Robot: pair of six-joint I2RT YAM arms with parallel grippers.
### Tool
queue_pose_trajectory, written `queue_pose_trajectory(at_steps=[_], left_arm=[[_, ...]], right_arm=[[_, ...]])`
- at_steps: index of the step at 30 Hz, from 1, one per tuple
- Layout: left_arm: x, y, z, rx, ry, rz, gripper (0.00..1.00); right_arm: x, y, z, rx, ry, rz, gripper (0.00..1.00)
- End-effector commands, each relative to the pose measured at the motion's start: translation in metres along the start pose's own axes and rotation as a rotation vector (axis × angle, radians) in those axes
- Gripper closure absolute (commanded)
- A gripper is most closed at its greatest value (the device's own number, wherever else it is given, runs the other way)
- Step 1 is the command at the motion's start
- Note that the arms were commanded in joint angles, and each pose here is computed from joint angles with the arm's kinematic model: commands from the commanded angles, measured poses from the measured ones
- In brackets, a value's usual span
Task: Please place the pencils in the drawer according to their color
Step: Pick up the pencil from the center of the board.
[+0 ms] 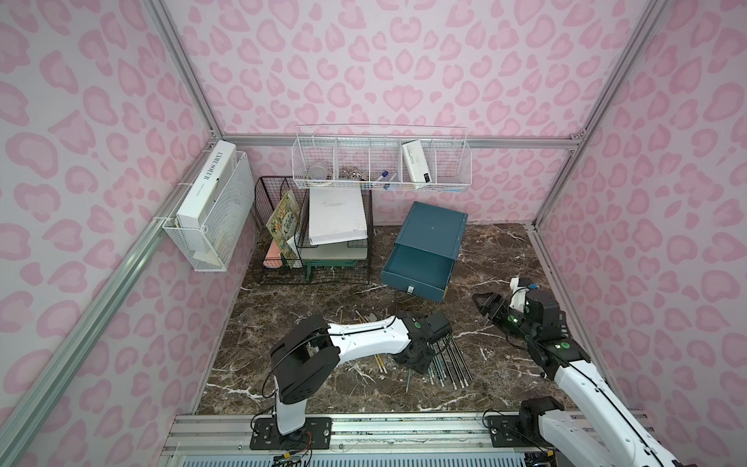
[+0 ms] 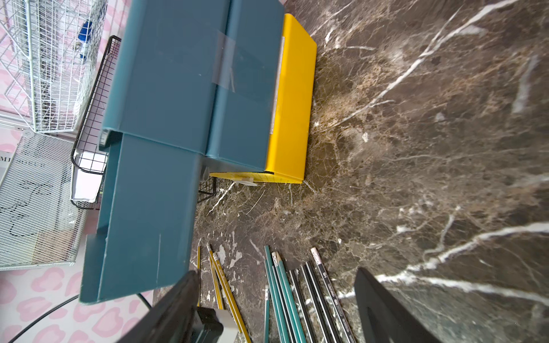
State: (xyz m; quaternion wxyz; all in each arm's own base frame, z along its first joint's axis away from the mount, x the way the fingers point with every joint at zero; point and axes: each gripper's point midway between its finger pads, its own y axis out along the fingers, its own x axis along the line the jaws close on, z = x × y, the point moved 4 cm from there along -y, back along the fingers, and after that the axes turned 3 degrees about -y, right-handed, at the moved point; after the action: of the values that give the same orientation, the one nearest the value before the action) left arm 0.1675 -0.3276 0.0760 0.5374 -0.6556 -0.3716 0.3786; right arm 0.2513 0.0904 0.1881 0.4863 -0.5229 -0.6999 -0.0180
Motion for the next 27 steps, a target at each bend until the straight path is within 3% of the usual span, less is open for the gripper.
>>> queue_pose_trajectory(at_steps=[1,13,27], left_arm=[[0.000,0.005,0.001,0.013,0.008,0.002,0.50],[0.006,0.021,0.006,0.050,-0.027,0.003,0.61],[0.005,0.021,0.007,0.065,-0.025,0.020,0.98]], right_arm=[[0.001,0.000,-0.003,-0.009,-0.004,0.001,0.20],[0.004,0.004,-0.006,-0.001,-0.013,-0.003,0.20],[0.007,0.002,-0.010,-0.008,-0.012,-0.008,0.20]])
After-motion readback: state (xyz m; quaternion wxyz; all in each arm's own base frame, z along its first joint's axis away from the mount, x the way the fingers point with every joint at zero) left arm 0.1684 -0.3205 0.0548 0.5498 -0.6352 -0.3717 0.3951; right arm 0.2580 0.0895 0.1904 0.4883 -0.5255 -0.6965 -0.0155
